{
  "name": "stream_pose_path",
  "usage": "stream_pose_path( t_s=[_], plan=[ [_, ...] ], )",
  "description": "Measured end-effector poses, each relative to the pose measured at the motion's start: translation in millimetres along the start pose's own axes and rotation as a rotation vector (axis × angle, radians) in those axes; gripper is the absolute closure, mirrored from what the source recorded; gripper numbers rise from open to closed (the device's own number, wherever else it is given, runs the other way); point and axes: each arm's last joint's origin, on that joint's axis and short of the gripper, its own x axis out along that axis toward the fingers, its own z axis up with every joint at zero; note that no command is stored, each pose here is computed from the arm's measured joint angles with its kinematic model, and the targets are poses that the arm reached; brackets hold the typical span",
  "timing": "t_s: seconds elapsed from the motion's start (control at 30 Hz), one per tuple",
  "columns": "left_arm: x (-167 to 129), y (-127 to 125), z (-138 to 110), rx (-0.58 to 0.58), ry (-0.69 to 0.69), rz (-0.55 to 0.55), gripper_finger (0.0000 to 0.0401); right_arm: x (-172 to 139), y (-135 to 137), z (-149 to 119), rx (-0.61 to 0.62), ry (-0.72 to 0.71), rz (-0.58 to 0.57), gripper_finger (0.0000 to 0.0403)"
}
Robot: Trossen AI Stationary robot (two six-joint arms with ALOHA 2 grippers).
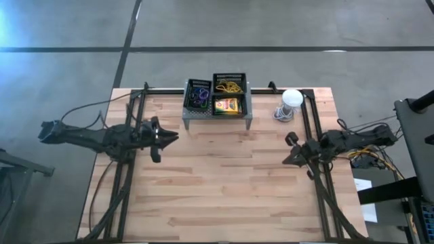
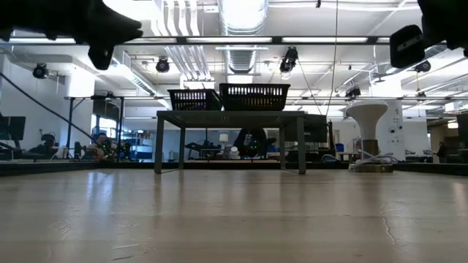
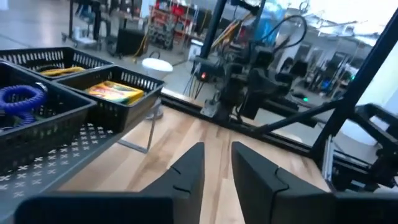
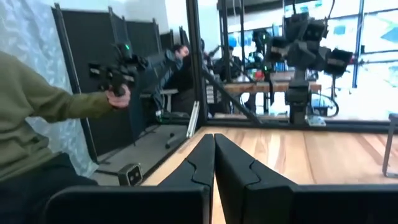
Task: Pick & Place Office Desk Supplies
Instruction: Return to Home Position
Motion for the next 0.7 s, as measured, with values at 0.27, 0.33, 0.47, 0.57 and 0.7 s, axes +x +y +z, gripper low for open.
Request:
stream_pose_path(
  t_s=[0.27, 0.33, 0.47, 0.57, 0.7],
  plan=[
    [-18.0, 21.1, -27.4, 0.022, -0.055, -0.004, 0.0330, -8.7, -2.0, -14.8, 0.004, -0.052, -0.032, 0.0394],
    [-21.8, 25.6, -35.0, 0.024, -0.064, -0.015, 0.0330, -8.6, -3.3, -14.9, 0.010, -0.055, -0.069, 0.0394],
    [-28.0, 33.4, -46.0, 0.028, -0.096, -0.025, 0.0330, -8.9, -7.6, -14.8, 0.012, -0.073, -0.217, 0.0394],
    [-31.9, 36.8, -53.0, 0.045, -0.123, -0.063, 0.0330, -9.3, -10.0, -15.1, -0.009, -0.076, -0.297, 0.0394],
    [-35.9, 40.6, -59.4, 0.076, -0.170, -0.091, 0.0330, -9.5, -10.4, -15.7, -0.067, -0.063, -0.315, 0.0394]
  ],
)
